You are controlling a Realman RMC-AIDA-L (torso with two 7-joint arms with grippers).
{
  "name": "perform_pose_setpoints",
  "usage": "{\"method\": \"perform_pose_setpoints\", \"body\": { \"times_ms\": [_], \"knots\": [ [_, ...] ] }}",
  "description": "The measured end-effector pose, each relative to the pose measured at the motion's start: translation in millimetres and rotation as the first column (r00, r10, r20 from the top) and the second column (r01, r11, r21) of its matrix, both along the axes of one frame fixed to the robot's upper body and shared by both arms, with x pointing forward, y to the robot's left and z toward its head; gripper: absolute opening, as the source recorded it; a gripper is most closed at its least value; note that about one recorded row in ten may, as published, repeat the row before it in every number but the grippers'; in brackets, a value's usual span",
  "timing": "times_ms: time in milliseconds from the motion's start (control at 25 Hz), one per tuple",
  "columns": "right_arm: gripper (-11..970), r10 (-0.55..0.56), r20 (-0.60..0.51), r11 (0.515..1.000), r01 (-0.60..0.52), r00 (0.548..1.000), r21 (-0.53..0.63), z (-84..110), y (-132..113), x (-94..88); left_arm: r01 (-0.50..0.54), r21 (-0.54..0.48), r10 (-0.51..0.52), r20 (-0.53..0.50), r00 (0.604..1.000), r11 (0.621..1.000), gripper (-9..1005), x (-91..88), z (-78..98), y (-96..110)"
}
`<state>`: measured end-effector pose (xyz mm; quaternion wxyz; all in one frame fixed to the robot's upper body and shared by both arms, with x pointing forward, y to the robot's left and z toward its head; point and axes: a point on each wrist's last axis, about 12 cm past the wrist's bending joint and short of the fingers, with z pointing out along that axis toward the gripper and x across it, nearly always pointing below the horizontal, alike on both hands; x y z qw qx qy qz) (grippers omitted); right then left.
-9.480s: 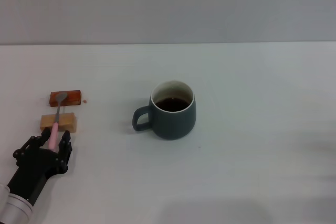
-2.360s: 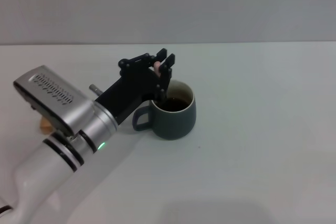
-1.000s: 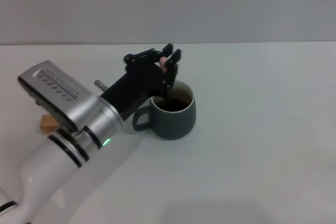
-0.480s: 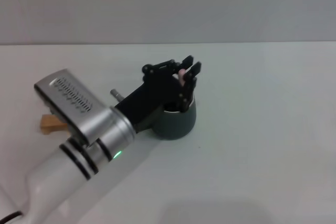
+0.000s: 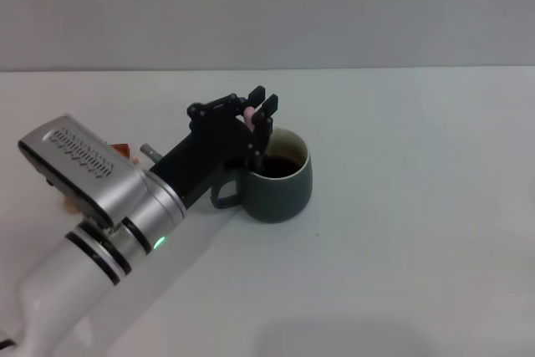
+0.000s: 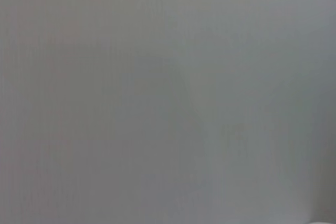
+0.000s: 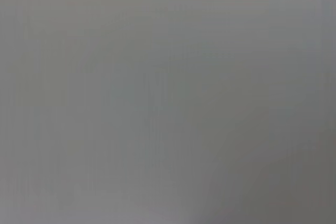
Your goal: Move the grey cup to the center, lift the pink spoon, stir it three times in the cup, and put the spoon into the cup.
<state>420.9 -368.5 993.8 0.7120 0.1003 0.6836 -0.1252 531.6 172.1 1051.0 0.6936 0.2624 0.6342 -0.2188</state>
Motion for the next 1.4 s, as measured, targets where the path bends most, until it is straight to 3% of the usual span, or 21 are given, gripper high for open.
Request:
{"method": "perform_pose_setpoints", "body": {
  "times_ms": [280, 600, 1000, 1080, 1200, 1360, 1400],
  "knots": [
    [-1, 0.002, 0.002, 1.0, -0.002, 1.0, 0.0, 0.3, 0.3, 1.0, 0.013, 0.037, -0.014, 0.012, 1.0, 0.999, 161, 14.8, 2.9, -4.2],
    [-1, 0.007, 0.004, 1.0, -0.007, 1.0, 0.0, 0.8, 1.3, 2.6, -0.019, -0.002, 0.02, 0.016, 1.0, 1.0, 167, 14.4, 5.9, 0.4],
    [0, 0.014, 0.002, 1.0, -0.014, 1.0, -0.001, 0.4, 2.3, 2.3, -0.04, -0.048, 0.043, 0.056, 0.998, 0.998, 485, 11.4, 12.4, 6.4],
    [0, 0.013, 0.001, 1.0, -0.013, 1.0, -0.001, 0.3, 2.1, 1.7, -0.172, -0.121, 0.184, 0.097, 0.978, 0.978, 538, 17.8, 22.3, 36.1],
    [0, 0.012, 0.004, 1.0, -0.012, 1.0, -0.002, 0.5, 1.8, 0.7, -0.201, -0.132, 0.215, 0.103, 0.971, 0.971, 619, 18.5, 23.4, 43.1],
    [0, 0.006, 0.009, 1.0, -0.006, 1.0, -0.003, 0.7, 1.1, -1.5, -0.354, -0.156, 0.372, 0.104, 0.922, 0.922, 731, 18.8, 23.2, 81.2],
    [0, 0.001, 0.02, 1.0, -0.001, 1.0, -0.007, 1.9, 0.4, -3.2, -0.354, -0.156, 0.372, 0.104, 0.922, 0.922, 760, 18.8, 23.2, 81.2]
  ]
}}
